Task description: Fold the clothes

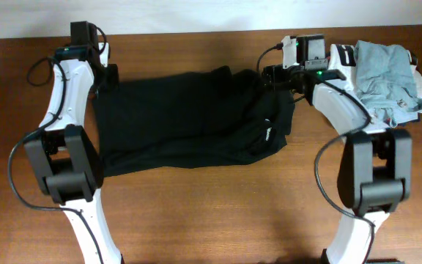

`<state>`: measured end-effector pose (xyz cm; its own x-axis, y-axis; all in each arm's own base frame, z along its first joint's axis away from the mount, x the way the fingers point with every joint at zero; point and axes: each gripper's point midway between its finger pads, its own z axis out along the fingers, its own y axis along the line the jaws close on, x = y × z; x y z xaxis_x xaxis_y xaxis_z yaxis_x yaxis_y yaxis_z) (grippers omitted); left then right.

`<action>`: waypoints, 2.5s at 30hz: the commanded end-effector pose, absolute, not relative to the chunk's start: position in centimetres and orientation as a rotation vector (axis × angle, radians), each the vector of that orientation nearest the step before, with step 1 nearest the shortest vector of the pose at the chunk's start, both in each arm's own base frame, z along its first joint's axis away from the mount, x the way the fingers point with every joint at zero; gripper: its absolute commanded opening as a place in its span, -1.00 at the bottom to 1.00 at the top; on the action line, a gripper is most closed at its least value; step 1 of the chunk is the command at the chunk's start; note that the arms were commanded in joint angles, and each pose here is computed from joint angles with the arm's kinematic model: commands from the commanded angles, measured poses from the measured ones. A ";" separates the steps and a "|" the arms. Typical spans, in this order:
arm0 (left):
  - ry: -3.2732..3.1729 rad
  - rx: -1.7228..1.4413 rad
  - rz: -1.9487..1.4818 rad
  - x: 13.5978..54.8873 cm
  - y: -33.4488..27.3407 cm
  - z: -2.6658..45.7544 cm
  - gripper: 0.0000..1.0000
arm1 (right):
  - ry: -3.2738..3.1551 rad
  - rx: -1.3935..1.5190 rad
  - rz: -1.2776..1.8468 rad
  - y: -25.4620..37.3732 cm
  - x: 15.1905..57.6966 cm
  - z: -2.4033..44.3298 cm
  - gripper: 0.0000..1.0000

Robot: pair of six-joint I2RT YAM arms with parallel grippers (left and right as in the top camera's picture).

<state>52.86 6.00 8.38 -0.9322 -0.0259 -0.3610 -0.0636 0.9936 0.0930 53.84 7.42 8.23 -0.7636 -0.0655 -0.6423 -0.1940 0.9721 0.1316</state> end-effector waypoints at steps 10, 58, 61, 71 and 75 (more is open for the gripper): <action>2.756 -0.084 0.223 52.5 7.1 9.9 -0.99 | 2.538 -0.110 0.267 7.1 53.8 2.3 0.17; 2.768 -0.127 0.259 51.9 8.9 9.9 -0.99 | 2.409 -0.138 0.294 7.8 59.5 9.3 0.01; 2.768 -0.127 0.260 51.9 8.9 9.9 -0.99 | 2.438 -0.159 0.311 9.4 59.5 6.8 0.01; 2.768 -0.127 0.259 51.9 8.9 9.9 -0.99 | 2.487 -0.176 0.338 11.7 59.4 1.7 0.01; 2.768 -0.127 0.259 51.9 8.9 9.9 -0.99 | 2.497 -0.177 0.342 11.8 59.4 0.6 0.01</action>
<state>51.67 8.34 8.29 -0.9444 -0.0519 -0.3248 -0.1057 0.9830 0.1500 59.23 11.33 1.70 -0.8026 -0.0529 -0.5942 -0.2069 0.9589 0.1941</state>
